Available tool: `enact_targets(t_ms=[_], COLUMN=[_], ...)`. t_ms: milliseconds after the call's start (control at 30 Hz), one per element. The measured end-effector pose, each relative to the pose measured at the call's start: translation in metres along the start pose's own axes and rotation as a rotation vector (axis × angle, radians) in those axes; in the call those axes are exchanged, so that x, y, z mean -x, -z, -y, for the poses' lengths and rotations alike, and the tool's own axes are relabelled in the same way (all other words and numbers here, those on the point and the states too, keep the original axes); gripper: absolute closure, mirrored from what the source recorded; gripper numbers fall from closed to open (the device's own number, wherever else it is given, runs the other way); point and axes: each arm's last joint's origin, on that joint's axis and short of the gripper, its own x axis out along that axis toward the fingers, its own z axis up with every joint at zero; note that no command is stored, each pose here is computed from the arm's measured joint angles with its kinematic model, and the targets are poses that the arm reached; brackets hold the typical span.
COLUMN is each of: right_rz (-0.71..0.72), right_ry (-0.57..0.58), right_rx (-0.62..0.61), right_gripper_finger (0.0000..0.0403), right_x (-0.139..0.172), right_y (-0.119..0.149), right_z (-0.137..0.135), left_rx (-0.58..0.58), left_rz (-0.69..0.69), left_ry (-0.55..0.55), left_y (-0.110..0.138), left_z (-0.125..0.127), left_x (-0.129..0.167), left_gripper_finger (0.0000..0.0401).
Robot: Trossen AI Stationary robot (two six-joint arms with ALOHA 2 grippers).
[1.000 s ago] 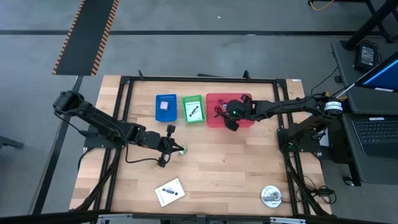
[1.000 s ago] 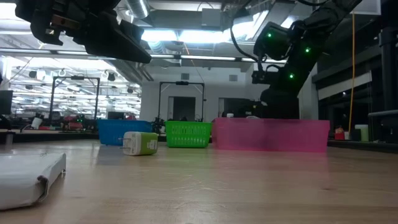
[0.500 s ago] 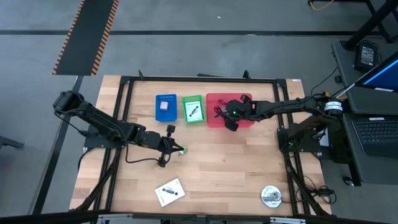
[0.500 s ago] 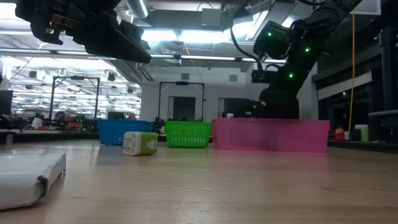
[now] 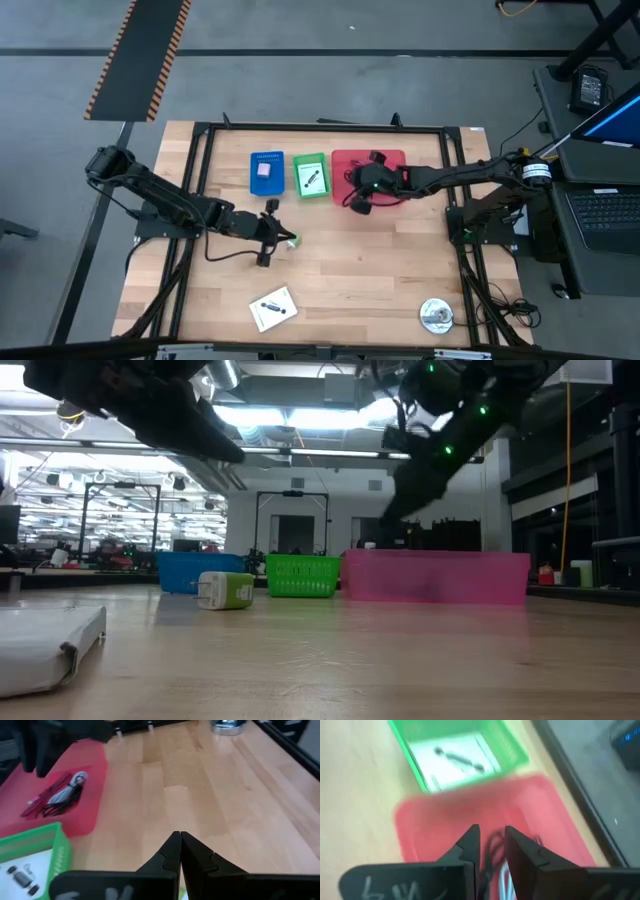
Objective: Pick and place items into bin
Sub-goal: Put the green charger adapter into the blue bin
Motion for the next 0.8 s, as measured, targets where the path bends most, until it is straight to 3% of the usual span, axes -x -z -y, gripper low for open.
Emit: enact_targets(t_ms=[267, 400, 800], right_rz=[0.225, 0.286, 0.29], right_ry=[-0.291, -0.336, -0.408], right_rx=[0.05, 0.112, 0.171], right_gripper_finger=[0.0347, 0.0361, 0.0399], right_x=[0.012, 0.019, 0.032], right_y=[-0.022, -0.025, -0.022], right_z=[-0.025, -0.037, -0.063], left_rx=[0.01, 0.026, 0.146], left_rz=[-0.007, -0.012, -0.025], left_ry=[-0.044, -0.053, -0.097], left_y=[-0.003, -0.01, -0.013], left_z=[0.0, 0.003, 0.001], left_x=[0.001, 0.002, 0.003], left_gripper_finger=[0.0398, 0.0398, 0.0379])
